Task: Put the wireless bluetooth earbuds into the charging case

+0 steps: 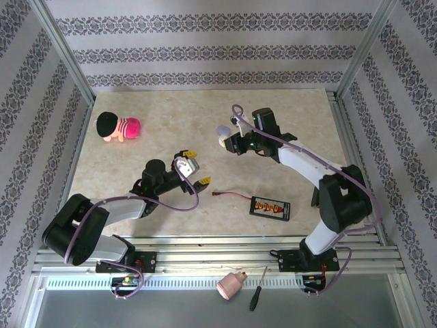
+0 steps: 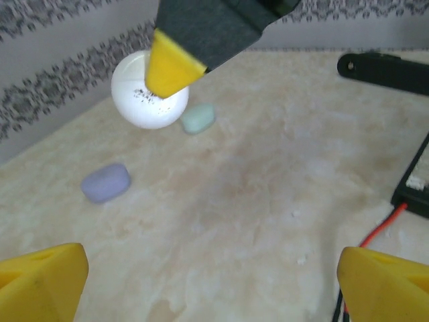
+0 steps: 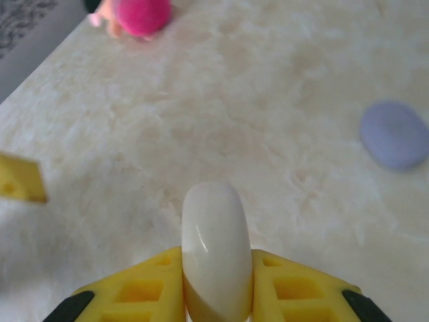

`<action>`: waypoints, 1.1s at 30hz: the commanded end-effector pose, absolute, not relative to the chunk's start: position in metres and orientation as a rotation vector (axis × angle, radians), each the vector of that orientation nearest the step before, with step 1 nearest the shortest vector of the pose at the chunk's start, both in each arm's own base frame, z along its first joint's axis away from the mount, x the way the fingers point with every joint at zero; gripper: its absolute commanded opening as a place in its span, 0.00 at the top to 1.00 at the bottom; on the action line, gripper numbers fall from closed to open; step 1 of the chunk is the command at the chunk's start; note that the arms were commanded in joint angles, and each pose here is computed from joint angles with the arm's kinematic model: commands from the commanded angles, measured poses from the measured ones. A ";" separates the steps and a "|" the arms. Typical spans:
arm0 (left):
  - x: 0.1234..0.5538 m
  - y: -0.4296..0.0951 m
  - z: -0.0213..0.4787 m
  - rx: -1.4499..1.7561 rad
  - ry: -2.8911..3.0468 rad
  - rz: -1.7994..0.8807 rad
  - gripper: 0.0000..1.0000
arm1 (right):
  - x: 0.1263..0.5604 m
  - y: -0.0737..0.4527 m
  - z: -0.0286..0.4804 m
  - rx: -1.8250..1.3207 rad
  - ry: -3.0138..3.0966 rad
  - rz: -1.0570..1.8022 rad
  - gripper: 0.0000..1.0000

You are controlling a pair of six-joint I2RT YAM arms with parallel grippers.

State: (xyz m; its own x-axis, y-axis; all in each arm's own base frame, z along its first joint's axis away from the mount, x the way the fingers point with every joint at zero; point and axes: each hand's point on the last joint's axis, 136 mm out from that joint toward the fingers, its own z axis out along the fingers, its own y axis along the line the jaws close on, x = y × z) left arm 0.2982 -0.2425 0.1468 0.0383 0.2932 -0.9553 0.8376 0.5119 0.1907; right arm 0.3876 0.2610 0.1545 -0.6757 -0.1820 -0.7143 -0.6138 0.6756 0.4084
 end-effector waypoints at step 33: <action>0.367 -0.136 0.155 0.559 1.765 -0.059 0.01 | 0.432 0.120 0.143 -0.079 2.214 0.500 0.26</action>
